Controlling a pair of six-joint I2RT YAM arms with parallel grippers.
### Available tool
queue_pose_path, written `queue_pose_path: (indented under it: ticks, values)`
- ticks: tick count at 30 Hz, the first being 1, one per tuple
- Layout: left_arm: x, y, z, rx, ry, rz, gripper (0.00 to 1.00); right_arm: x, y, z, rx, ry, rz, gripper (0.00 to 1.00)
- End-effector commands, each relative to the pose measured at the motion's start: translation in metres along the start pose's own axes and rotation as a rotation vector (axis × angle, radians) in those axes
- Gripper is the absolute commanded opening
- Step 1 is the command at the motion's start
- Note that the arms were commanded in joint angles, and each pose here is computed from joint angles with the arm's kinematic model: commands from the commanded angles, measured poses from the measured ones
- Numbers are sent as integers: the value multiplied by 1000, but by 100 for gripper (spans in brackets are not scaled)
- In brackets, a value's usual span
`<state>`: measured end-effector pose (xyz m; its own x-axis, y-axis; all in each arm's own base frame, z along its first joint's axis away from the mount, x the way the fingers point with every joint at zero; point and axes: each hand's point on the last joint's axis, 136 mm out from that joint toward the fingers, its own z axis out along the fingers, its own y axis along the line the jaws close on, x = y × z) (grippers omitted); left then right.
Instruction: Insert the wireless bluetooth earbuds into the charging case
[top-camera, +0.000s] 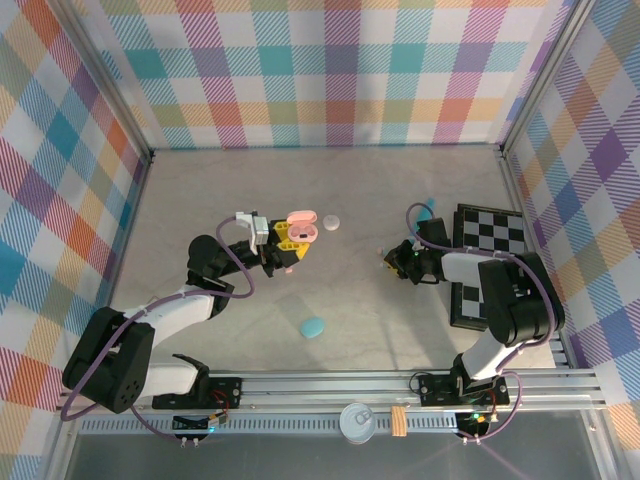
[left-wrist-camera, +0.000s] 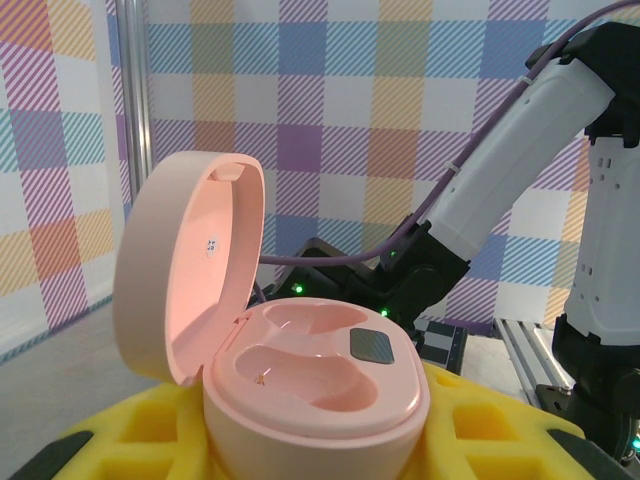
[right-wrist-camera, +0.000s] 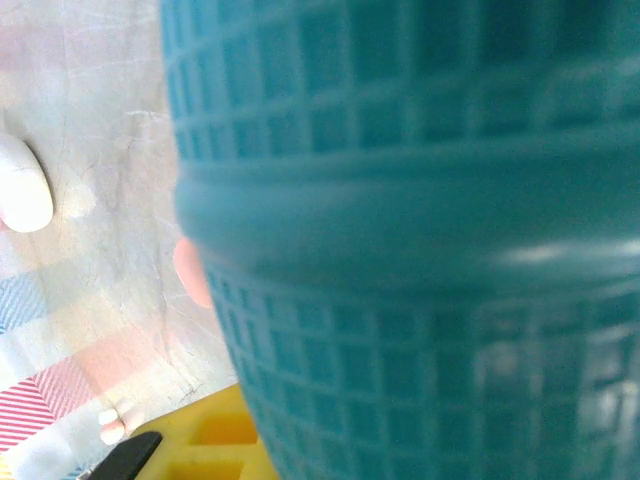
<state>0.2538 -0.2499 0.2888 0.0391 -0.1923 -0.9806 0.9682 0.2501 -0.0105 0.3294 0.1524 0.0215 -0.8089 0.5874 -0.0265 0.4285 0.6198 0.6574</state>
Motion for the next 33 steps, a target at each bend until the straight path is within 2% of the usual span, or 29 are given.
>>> queue_pose_path:
  ticks: [1, 8, 14, 26, 33]
  values:
    - [-8, -5, -4, 21, -22, 48, 29, -1, 3, 5, 2, 4, -50, 17]
    - [-8, -4, -3, 23, -21, 48, 29, -3, 11, -11, 23, -11, -108, 17]
    - [-1, -1, -2, 17, -3, 45, 29, 4, 4, -22, 152, 17, -199, 18]
    - [24, 16, -2, -52, 84, 63, 29, 12, 11, -49, 300, 80, -280, 18]
    - [29, 18, -2, -59, 111, 67, 29, 12, 9, -49, 438, 130, -339, 19]
